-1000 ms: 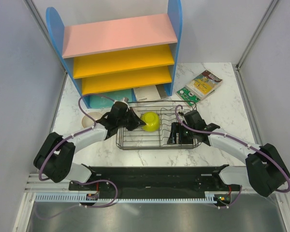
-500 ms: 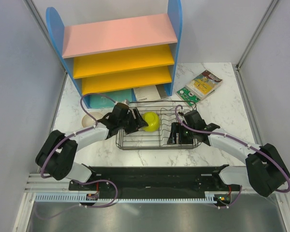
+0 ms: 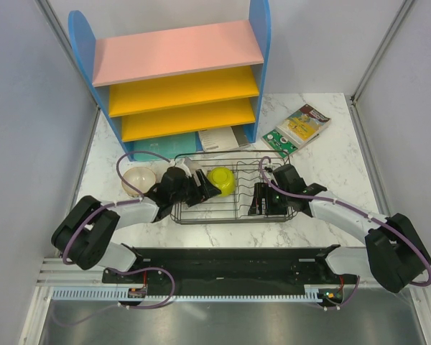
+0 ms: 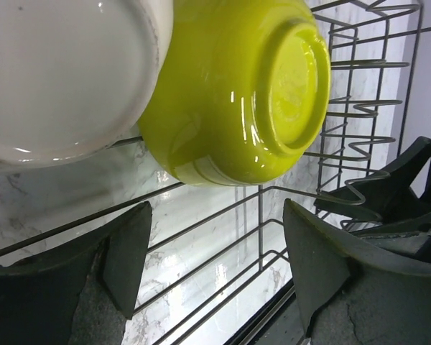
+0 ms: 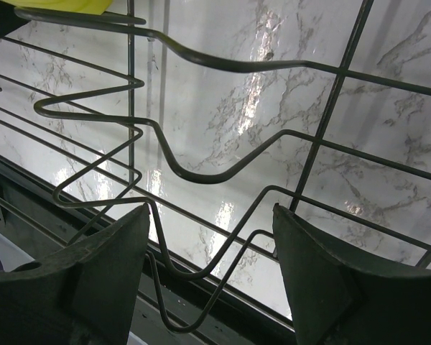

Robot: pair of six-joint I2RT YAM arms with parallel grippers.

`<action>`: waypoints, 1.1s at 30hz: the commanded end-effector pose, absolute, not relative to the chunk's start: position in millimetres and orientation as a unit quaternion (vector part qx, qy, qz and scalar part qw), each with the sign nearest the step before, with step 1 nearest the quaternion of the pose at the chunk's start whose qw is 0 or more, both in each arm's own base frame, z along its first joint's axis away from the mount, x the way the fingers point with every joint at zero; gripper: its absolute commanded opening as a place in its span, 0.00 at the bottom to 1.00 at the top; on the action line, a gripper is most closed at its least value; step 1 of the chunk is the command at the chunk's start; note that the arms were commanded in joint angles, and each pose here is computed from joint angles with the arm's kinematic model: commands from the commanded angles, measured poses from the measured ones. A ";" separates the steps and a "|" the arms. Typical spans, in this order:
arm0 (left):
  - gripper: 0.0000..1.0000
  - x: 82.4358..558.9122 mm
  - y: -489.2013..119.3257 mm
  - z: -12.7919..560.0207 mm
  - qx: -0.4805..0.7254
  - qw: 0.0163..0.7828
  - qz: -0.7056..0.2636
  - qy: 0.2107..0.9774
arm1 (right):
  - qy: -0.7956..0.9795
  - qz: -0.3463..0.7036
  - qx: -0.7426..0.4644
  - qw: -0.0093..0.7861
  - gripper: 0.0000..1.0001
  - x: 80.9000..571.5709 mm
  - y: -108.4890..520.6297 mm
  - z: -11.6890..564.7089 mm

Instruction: Unload the bowls from the dish rack

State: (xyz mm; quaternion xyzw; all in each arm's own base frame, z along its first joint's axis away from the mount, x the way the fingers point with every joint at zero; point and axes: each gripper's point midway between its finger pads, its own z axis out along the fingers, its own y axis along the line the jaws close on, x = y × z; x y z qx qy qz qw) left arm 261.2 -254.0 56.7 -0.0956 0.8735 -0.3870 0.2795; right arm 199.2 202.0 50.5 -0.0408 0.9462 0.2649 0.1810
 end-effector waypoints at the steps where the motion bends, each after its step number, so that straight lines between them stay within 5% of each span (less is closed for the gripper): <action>1: 0.80 267.7 -262.4 69.2 -0.102 0.289 -0.421 0.854 | 0.944 0.269 -0.047 0.184 0.77 200.3 204.3 57.3; 24: 0.80 274.3 -259.2 94.8 -0.125 0.336 -0.458 0.814 | 0.943 0.269 -0.046 0.188 0.77 198.5 202.4 57.6; 33: 0.80 284.3 -245.5 81.2 -0.140 0.341 -0.398 0.840 | 0.943 0.270 -0.048 0.188 0.77 200.6 203.6 58.8</action>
